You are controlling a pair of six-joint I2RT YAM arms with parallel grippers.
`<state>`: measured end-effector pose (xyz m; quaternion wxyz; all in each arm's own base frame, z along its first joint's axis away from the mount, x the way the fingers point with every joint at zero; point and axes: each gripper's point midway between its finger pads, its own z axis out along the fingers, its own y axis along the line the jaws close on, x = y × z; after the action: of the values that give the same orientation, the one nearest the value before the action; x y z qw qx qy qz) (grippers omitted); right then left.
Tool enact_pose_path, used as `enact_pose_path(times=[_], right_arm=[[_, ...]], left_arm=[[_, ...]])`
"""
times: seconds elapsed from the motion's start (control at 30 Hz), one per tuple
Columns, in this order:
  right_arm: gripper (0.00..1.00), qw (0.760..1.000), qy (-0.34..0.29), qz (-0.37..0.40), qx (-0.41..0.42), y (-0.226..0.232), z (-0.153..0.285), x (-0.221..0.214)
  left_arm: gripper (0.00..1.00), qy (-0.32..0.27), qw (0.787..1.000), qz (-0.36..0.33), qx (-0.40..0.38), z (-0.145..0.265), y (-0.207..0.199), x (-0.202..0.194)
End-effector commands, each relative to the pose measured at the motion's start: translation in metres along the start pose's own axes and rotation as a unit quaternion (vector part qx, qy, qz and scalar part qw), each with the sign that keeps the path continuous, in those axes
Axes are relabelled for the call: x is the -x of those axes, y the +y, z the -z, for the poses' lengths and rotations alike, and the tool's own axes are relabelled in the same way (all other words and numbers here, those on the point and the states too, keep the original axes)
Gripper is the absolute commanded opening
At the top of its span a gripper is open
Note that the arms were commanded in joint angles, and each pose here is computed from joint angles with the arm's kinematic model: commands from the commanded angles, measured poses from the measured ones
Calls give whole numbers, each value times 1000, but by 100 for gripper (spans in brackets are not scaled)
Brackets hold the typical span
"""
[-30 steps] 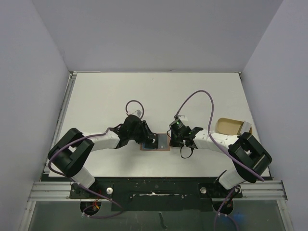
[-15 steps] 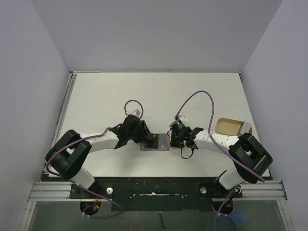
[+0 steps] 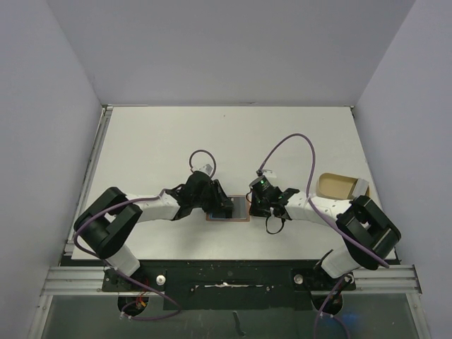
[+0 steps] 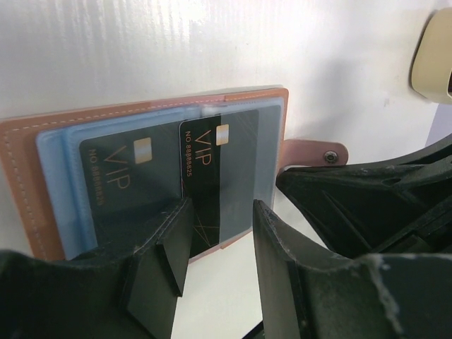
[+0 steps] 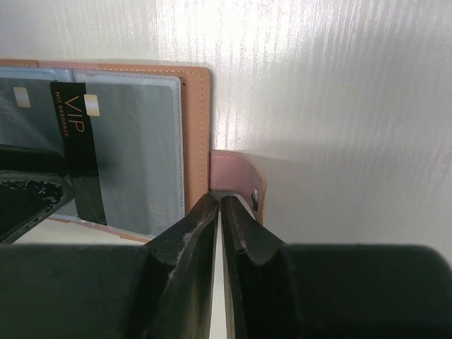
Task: Put the credit cards into the card holder
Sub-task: Insert the credit card into the card holder.
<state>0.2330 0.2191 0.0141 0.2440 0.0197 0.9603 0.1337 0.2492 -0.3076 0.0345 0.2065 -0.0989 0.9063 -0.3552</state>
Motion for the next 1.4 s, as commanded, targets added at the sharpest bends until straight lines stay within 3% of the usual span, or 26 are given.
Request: enact_pose_path(times=[0.0, 0.83, 1.1, 1.37], right_arm=[[10, 1000, -19, -4, 18, 8, 5, 6], [10, 999, -29, -8, 18, 7, 7, 6], [18, 999, -52, -11, 7, 7, 28, 22], [22, 996, -73, -14, 50, 38, 50, 47]], left_arm=[[39, -2, 1000, 1, -28, -5, -18, 3], [39, -12, 993, -4, -118, -2, -64, 5], [40, -41, 997, -10, -71, 12, -40, 25], [43, -65, 997, 12, -47, 40, 4, 49]])
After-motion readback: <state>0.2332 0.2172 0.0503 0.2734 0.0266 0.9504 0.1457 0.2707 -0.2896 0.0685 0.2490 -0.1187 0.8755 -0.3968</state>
